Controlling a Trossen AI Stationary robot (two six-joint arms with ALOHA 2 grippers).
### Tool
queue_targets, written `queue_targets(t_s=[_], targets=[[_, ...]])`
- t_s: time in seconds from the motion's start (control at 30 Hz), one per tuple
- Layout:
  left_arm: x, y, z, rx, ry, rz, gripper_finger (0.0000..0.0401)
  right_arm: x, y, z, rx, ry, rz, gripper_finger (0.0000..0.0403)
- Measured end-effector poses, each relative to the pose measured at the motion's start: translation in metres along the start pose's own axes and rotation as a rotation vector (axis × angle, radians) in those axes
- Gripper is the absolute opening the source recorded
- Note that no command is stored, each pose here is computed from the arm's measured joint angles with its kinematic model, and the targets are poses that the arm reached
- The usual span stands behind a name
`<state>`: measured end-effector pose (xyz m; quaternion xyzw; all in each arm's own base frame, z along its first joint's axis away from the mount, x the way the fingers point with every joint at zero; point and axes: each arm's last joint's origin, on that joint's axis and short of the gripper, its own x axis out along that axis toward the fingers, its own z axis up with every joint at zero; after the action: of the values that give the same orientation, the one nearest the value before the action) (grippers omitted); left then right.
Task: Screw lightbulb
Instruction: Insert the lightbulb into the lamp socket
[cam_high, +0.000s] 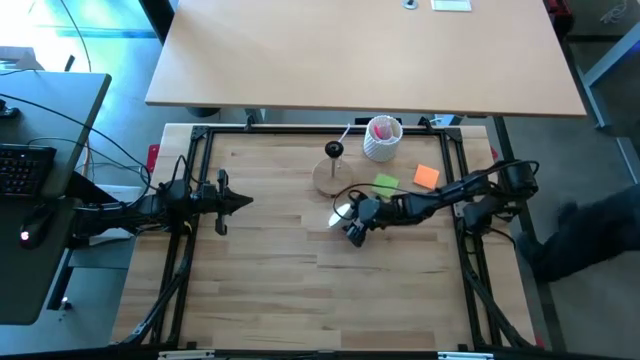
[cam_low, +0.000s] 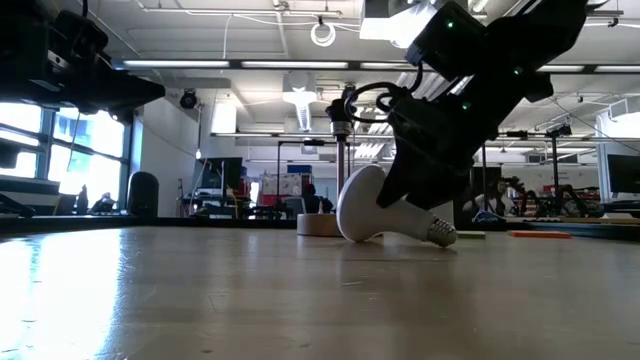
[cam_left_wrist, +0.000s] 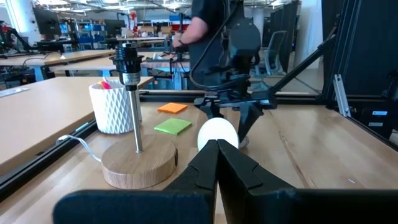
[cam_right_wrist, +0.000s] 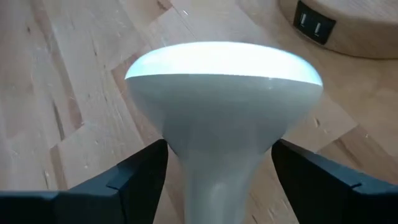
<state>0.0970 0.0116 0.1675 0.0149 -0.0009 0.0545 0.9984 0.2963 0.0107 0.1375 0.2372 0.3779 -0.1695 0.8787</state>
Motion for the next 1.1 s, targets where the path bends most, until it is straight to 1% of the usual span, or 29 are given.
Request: queue_targets(t_s=[0.17, 0.4, 0.5, 0.57, 0.8, 1.1], targets=[[0.0000, 0.0000, 0.0000, 0.000, 0.000, 0.000, 0.0000, 0.0043, -0.0030, -0.0002, 0.008, 0.019, 0.009, 0.0261], [0.0000, 0.0000, 0.0000, 0.000, 0.000, 0.000, 0.0000, 0.0081, -0.0037, -0.0014, -0.011, 0.013, -0.005, 0.0255], [0.0000, 0.0000, 0.0000, 0.000, 0.000, 0.000, 0.0000, 0.0081, -0.0037, -0.0013, -0.011, 0.010, -0.008, 0.0243], [0.0000, 0.0000, 0.0000, 0.000, 0.000, 0.000, 0.0000, 0.0081, -0.0038, -0.0013, -0.011, 0.011, -0.008, 0.0228], [0.0000, 0.0000, 0.0000, 0.000, 0.000, 0.000, 0.0000, 0.0081, -0.0039, -0.0013, -0.011, 0.009, -0.012, 0.0157], [0.0000, 0.0000, 0.0000, 0.000, 0.000, 0.000, 0.0000, 0.0081, -0.0044, -0.0008, -0.026, -0.011, -0.038, 0.0152]])
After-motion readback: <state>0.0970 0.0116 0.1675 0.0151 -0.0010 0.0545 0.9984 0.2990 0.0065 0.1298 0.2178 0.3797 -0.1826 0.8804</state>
